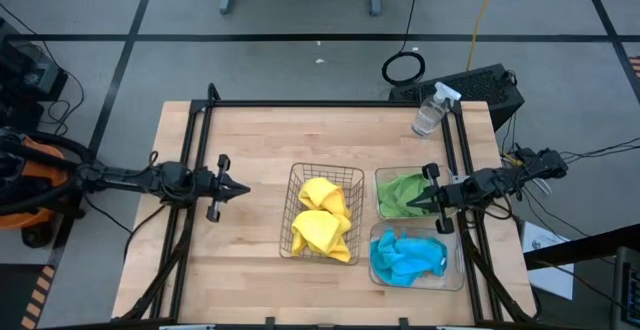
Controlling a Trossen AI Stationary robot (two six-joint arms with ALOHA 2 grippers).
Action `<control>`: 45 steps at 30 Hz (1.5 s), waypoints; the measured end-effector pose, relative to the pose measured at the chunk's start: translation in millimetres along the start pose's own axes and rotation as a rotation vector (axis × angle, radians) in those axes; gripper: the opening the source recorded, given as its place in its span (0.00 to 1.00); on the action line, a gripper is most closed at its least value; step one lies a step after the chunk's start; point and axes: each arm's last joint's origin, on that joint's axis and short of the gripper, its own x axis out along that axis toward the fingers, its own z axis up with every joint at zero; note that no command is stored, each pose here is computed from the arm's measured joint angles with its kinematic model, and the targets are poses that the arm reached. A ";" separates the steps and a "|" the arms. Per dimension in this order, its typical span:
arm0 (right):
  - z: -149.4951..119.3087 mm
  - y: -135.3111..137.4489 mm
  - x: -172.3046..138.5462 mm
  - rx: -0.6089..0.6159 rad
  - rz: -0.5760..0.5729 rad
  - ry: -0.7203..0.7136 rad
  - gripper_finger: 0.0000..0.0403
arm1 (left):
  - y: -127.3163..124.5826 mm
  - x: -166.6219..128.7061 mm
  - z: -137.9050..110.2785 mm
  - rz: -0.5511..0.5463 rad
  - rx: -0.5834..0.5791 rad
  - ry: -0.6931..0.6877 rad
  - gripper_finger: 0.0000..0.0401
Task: Sort microfiber towel by color & place in baskets
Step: Return to Home Position
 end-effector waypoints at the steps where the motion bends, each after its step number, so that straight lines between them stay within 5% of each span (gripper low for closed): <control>1: -0.1 0.2 0.0 -0.002 0.008 0.000 0.00 | 0.0 -0.8 0.7 0.000 0.000 -0.009 0.04; 26: -2.2 -7.9 0.5 -0.009 -0.061 0.019 0.00 | 2.4 -3.2 -2.3 0.034 0.053 0.017 0.04; 36: -3.0 -8.9 0.6 -0.036 -0.058 0.025 0.00 | 3.2 -3.2 -2.2 0.048 -0.018 0.015 0.04; 45: -3.0 -8.9 0.6 0.062 -0.059 0.022 0.00 | 3.2 -3.2 -2.2 0.048 -0.023 0.014 0.04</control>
